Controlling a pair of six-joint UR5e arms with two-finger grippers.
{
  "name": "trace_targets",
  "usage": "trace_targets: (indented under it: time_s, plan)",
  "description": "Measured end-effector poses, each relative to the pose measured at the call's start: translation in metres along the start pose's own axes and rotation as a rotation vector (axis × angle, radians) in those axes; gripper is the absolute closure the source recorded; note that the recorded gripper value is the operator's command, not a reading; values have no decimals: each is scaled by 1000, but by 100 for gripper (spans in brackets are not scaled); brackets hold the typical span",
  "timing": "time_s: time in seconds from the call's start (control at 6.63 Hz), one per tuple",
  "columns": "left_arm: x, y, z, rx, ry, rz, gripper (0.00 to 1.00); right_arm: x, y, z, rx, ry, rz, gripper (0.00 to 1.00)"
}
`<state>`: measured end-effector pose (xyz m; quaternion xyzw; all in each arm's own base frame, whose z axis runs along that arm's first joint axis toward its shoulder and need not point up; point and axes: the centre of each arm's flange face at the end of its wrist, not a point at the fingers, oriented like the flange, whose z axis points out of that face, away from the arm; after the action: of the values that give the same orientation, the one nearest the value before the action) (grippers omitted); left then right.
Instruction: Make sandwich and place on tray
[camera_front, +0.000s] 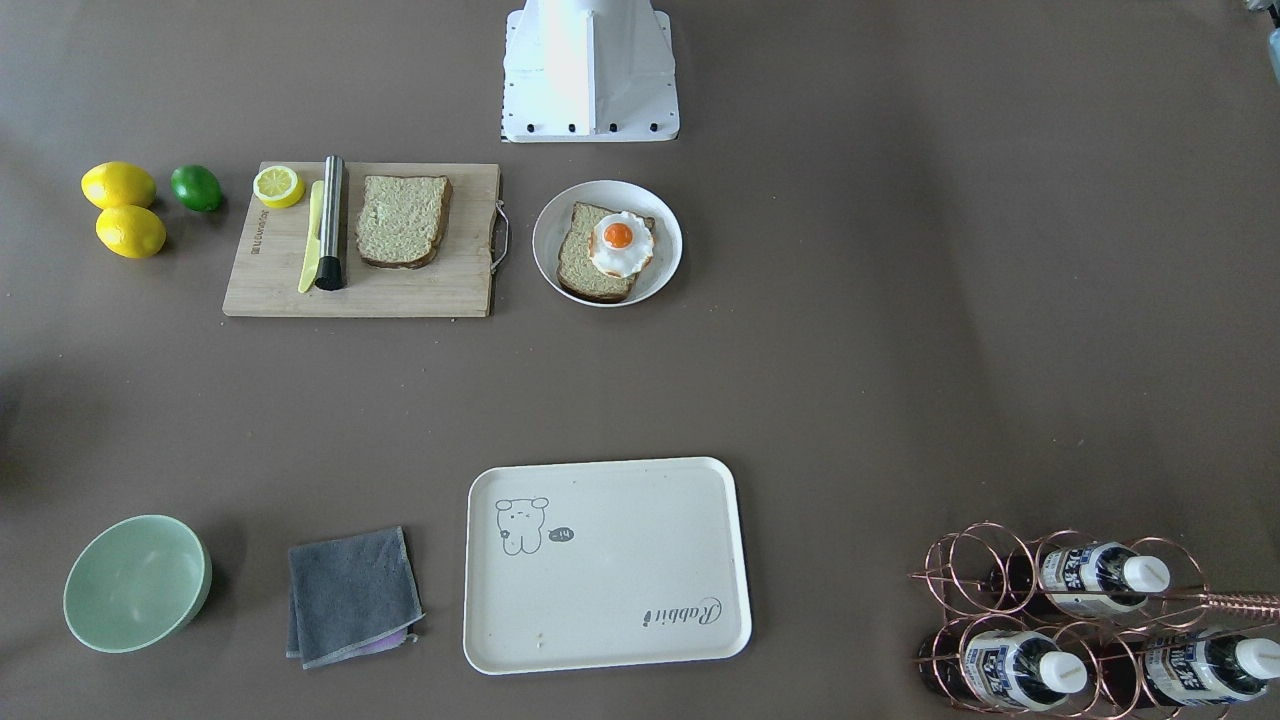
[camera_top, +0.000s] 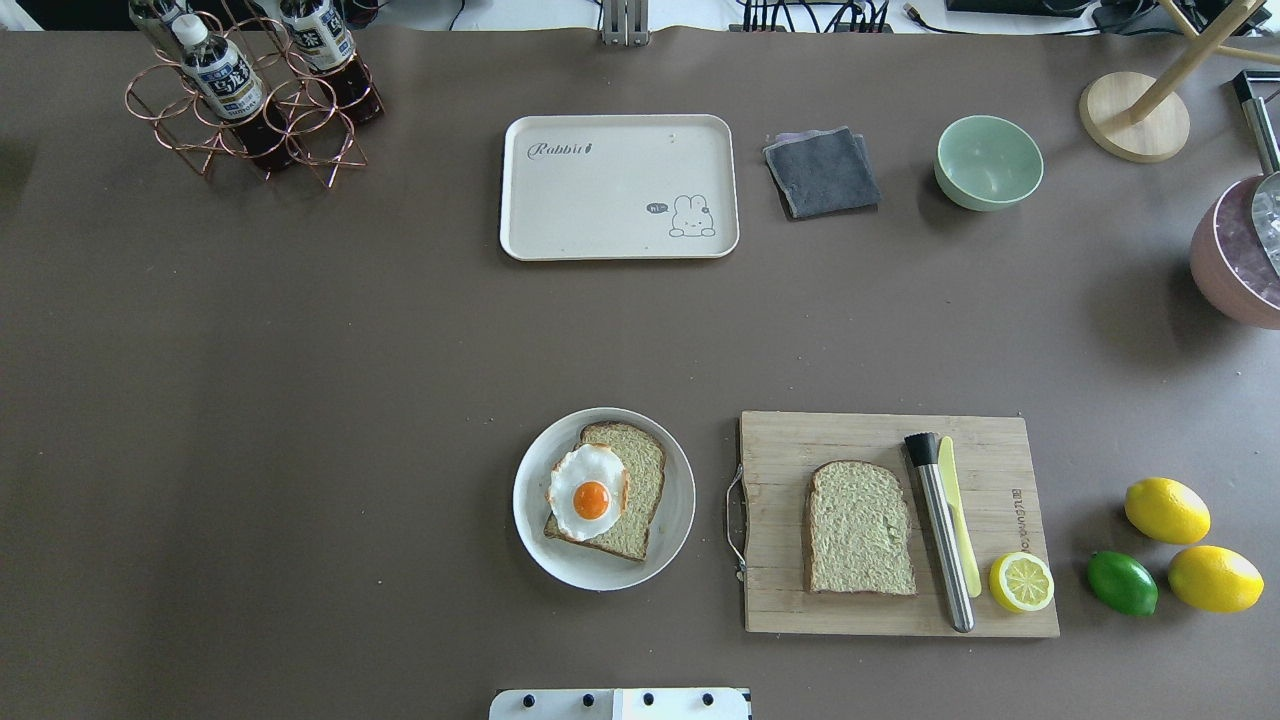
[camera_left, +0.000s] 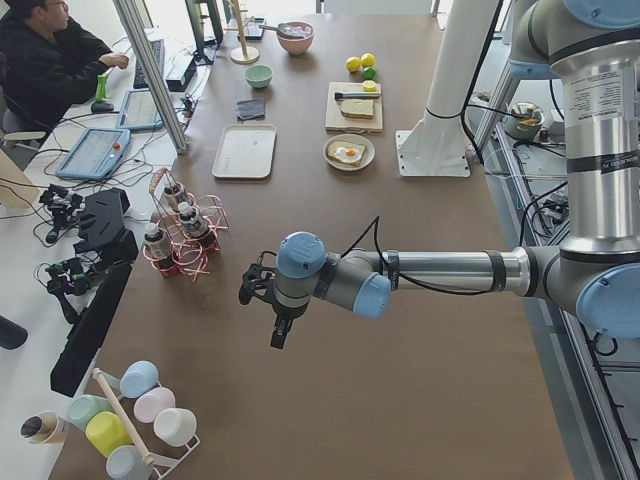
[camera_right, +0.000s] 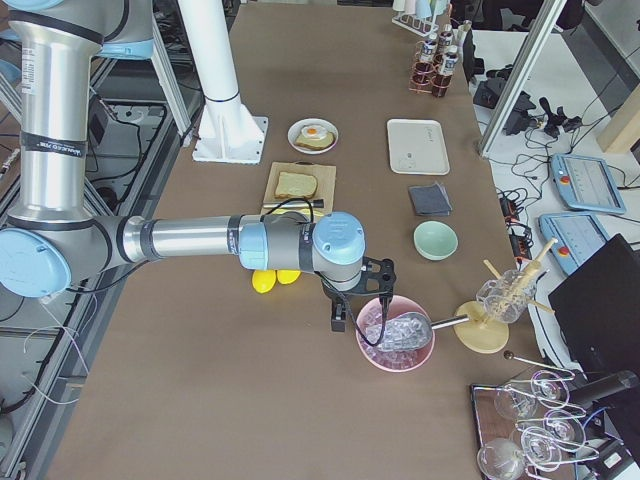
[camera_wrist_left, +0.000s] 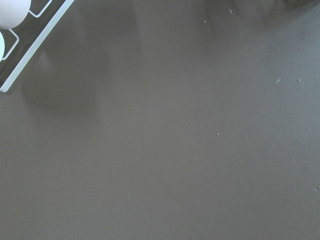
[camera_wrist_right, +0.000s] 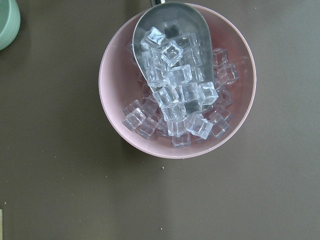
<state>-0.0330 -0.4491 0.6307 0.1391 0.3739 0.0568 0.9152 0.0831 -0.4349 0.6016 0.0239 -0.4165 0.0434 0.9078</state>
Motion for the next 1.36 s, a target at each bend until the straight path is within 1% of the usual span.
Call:
trace_targets:
  time_s: [0.3,0.45,0.6,0.75,0.9,1.06,1.21,1.36]
  plan:
    - [1,-4,-3,24,-25,18,2,-2,-1,-1,35,-7,-37,0]
    - [4,-6,-7,35,-28,27,2,-6,-3,-4,62,-15,-65,0]
    - [11,-10,-14,58,-27,47,2,-11,-5,-7,102,-23,-111,0]
    - [17,-15,-21,99,-28,81,2,-18,-8,-12,145,-45,-164,0]
    - [21,-19,-26,142,-41,111,2,-25,-9,-16,175,-74,-207,0]
    - [26,-26,-32,194,-54,107,2,-32,-10,-20,201,-98,-240,0]
    - [42,-37,-35,255,-31,59,2,-41,-11,-25,222,-138,-241,0]
    - [65,-45,-33,303,27,4,2,-52,-10,-31,231,-199,-207,0]
